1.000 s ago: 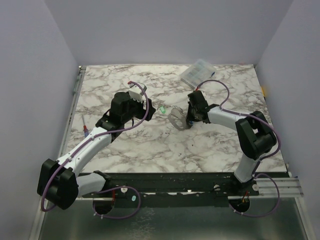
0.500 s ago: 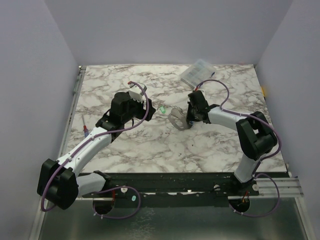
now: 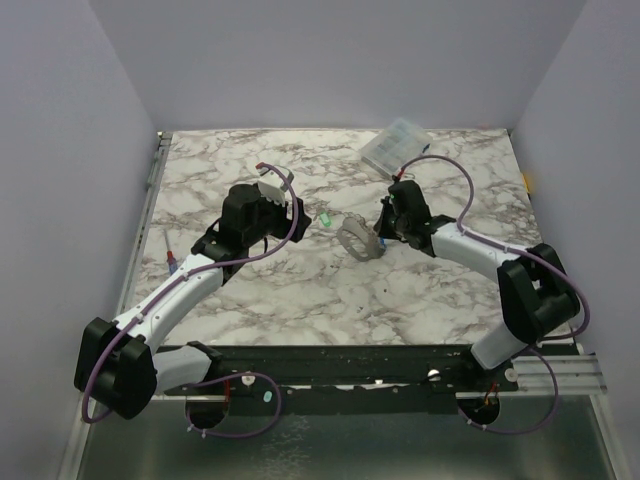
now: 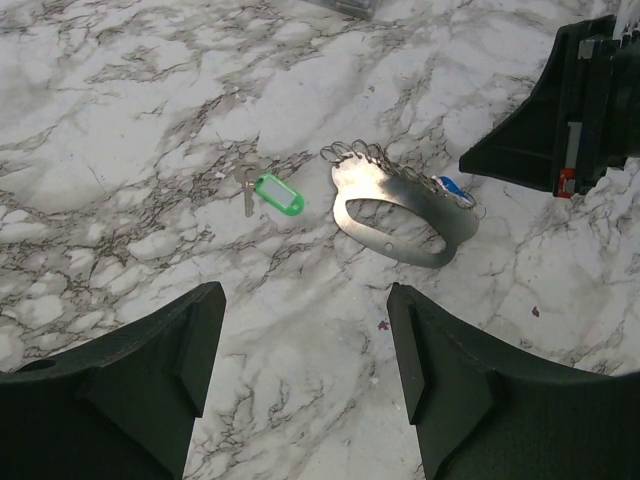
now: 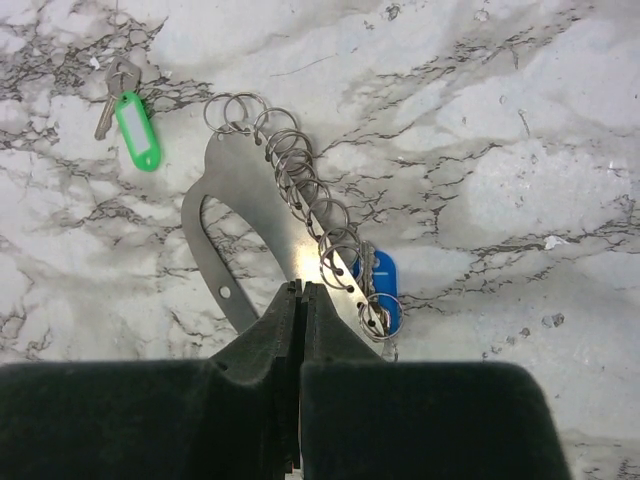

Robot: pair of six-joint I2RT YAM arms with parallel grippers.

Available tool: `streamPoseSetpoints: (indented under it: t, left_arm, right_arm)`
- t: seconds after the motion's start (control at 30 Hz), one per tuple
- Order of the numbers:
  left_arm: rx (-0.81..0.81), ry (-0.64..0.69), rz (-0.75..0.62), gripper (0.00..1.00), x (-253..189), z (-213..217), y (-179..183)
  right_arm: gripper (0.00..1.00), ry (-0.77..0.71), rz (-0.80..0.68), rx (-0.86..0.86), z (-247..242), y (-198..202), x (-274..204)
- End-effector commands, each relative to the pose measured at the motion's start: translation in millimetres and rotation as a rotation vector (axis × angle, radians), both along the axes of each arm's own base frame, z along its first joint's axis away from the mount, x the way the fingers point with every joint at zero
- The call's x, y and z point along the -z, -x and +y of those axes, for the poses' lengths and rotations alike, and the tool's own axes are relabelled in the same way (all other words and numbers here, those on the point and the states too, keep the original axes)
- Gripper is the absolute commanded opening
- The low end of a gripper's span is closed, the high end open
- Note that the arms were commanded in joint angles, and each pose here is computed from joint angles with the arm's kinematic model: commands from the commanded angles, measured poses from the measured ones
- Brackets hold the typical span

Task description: Put the keys on the keyring

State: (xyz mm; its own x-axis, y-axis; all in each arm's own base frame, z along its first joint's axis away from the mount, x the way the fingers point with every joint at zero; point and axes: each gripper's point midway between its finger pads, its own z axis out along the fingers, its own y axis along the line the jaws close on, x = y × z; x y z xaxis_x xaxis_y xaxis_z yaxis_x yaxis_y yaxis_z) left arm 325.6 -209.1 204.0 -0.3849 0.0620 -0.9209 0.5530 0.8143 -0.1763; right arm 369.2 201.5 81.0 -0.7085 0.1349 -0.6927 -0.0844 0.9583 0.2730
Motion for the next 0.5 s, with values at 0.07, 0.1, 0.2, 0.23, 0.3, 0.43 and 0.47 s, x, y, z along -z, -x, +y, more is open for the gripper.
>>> streamPoseSetpoints:
  t: [0.07, 0.1, 0.2, 0.23, 0.3, 0.43, 0.47]
  left_arm:
    - [0.007, -0.001, -0.029, 0.73, -12.1, -0.7, 0.5]
    - [0.007, 0.000, -0.028, 0.73, -12.0, -0.9, 0.7]
    - [0.007, 0.000, -0.030, 0.73, -12.7, -0.9, 0.7]
    - [0.006, 0.000, -0.031, 0.73, -12.8, -0.6, 0.8]
    - [0.005, -0.001, -0.033, 0.73, -13.1, -0.2, 1.1]
    - [0.007, -0.002, -0.033, 0.73, -13.0, -0.6, 1.3]
    - [0.009, -0.002, -0.032, 0.73, -12.9, -1.0, 1.3]
  right_arm:
    - [0.01, -0.009, -0.023, -0.028, 3.9, 2.4, -6.4]
    - [0.05, -0.001, -0.004, -0.038, 5.0, 3.3, -2.6]
    - [0.30, 0.019, 0.049, -0.096, 10.7, 6.8, 7.7]
    - [0.37, 0.027, 0.059, -0.117, 11.8, 8.4, 10.8]
    - [0.52, 0.054, 0.061, -0.162, 10.5, 12.7, 15.6]
    - [0.60, 0.126, 0.042, -0.201, 1.0, 15.0, 18.9]
    - [0.60, 0.143, 0.041, -0.210, -1.0, 15.0, 20.5]
